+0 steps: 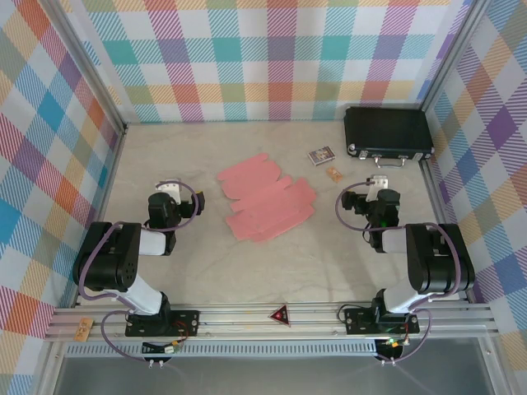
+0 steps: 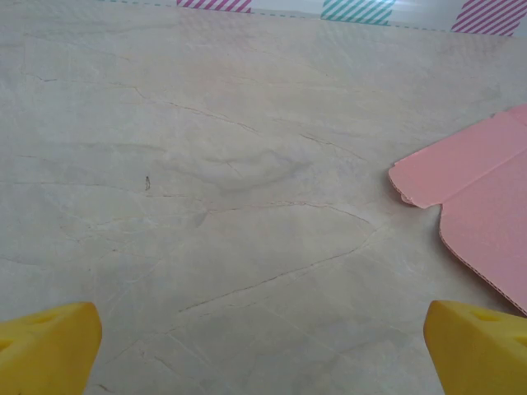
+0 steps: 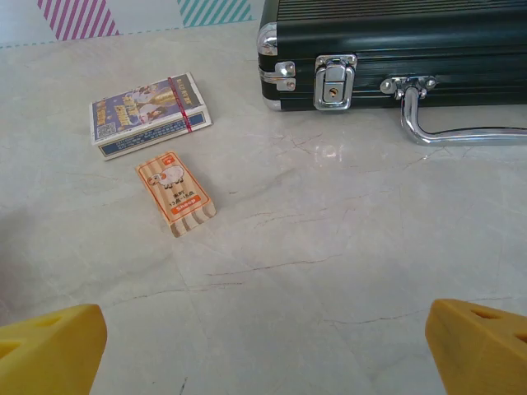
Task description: Fold the paper box
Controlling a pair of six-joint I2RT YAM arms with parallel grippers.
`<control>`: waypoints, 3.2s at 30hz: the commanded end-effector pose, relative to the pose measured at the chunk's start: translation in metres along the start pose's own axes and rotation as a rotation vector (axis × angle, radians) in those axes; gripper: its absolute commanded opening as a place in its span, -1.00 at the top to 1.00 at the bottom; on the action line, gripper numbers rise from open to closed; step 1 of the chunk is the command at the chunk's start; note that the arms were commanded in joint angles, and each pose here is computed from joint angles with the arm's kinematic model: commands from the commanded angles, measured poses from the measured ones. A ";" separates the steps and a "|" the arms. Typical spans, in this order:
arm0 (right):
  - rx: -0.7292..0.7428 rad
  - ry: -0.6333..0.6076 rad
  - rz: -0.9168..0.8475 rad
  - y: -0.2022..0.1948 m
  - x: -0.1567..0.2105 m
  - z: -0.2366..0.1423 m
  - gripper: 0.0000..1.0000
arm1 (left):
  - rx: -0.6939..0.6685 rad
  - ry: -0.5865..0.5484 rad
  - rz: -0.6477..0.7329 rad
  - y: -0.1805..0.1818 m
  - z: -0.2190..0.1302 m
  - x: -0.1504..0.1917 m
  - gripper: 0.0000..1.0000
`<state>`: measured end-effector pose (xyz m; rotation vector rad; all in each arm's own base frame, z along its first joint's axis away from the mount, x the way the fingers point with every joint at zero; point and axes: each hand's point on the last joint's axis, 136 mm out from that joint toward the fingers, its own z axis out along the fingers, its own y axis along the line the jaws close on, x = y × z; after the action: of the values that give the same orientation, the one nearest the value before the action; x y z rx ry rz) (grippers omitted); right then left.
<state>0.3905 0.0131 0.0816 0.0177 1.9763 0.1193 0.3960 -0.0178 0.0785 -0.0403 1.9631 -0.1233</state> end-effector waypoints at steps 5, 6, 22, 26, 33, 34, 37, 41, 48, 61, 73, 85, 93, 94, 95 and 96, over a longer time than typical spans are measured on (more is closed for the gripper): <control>-0.043 -0.026 -0.027 0.009 -0.012 0.004 -0.98 | 0.020 -0.007 0.017 -0.005 0.003 -0.004 -0.99; -0.045 -0.023 -0.027 0.009 -0.012 0.004 -0.98 | 0.020 -0.009 0.017 -0.005 0.003 -0.005 -0.99; -0.045 -0.023 -0.028 0.009 -0.012 0.004 -0.98 | -0.004 -0.006 0.010 -0.001 0.003 -0.005 -1.00; -0.045 -0.022 -0.026 0.009 -0.012 0.004 -0.98 | -0.010 -0.007 0.007 0.000 0.003 -0.005 -0.99; -0.049 -0.033 -0.029 0.010 -0.014 0.002 -0.98 | -0.019 -0.019 0.003 0.002 0.002 -0.008 -0.99; -0.047 -0.035 -0.028 0.010 -0.016 0.000 -0.98 | -0.037 -0.023 -0.004 0.004 0.000 -0.012 -1.00; 0.001 0.004 0.003 0.003 -0.029 -0.011 -0.98 | -0.099 -0.009 -0.024 0.012 -0.009 -0.033 -0.99; 0.038 0.160 0.145 0.003 -0.044 -0.027 -0.98 | -0.127 0.049 -0.124 0.012 -0.017 -0.068 -1.00; -0.112 0.372 0.297 0.064 -0.045 -0.034 -0.98 | 0.148 0.249 -0.166 -0.087 0.015 -0.080 -0.50; -0.527 0.654 0.144 0.247 0.005 -0.038 -0.11 | 0.352 0.592 -0.138 -0.199 0.096 -0.037 0.89; -0.454 0.829 0.145 0.272 0.067 -0.012 0.85 | 0.299 0.774 -0.129 -0.194 0.118 0.023 1.00; -0.358 0.869 0.024 0.263 0.086 0.023 0.81 | 0.092 0.884 -0.166 -0.147 0.051 0.068 1.00; -0.359 0.849 -0.029 0.278 0.073 0.063 0.74 | 0.128 0.904 -0.308 -0.164 -0.013 0.087 0.89; -0.366 0.850 -0.033 0.281 0.073 0.068 0.73 | 0.149 0.906 -0.331 -0.170 -0.019 0.089 0.85; -0.376 0.850 -0.036 0.286 0.071 0.074 0.72 | 0.187 0.887 -0.357 -0.179 -0.020 0.088 0.81; -0.388 0.853 -0.040 0.291 0.069 0.079 0.72 | 0.213 0.889 -0.377 -0.187 -0.024 0.090 0.78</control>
<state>0.4206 0.3083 0.0268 -0.3207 2.7204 0.5715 0.3492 -0.1858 0.0228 -0.1859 2.8005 -0.5305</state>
